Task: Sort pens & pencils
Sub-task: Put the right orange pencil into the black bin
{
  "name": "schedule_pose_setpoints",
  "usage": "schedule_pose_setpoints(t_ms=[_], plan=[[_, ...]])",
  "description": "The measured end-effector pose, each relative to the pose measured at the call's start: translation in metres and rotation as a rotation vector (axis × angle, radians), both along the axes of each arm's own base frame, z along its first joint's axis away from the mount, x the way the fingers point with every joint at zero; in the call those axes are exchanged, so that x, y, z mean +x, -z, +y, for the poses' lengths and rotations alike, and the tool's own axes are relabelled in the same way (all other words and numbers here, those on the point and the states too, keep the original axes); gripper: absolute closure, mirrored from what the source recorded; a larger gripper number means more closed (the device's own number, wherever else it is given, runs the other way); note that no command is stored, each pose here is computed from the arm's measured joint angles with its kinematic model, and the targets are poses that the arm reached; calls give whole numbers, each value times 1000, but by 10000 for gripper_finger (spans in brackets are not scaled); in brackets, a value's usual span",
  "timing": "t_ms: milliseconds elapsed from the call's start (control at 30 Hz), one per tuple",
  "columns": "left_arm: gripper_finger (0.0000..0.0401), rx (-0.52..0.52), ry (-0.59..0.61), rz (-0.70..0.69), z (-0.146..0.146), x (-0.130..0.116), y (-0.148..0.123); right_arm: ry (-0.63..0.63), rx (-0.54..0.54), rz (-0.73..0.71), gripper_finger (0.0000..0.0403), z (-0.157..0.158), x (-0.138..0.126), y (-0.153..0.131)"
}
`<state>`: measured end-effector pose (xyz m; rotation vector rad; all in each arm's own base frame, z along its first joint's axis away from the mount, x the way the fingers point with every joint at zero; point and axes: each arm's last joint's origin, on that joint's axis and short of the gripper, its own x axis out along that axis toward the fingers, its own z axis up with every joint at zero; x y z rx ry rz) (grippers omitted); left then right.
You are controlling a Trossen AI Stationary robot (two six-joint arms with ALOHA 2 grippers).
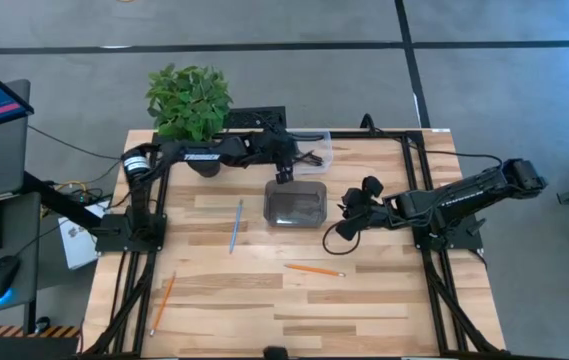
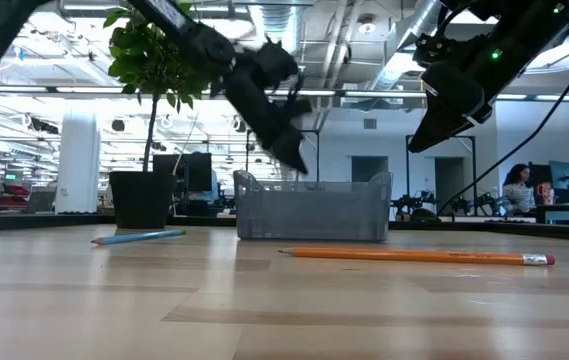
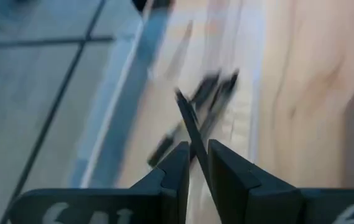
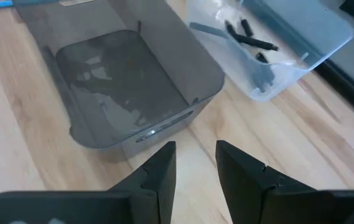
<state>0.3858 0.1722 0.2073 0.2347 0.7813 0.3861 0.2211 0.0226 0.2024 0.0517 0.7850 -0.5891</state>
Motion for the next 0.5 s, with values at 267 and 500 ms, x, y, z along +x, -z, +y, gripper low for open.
schedule_pose_setpoints(t_ms=[267,500], plan=[[349,-48,301,-86,-79,-9,-66,-97,132,8,264,6,2,1],[349,-78,528,34,-164,-32,-88,-244,257,15,265,23,2,-3]])
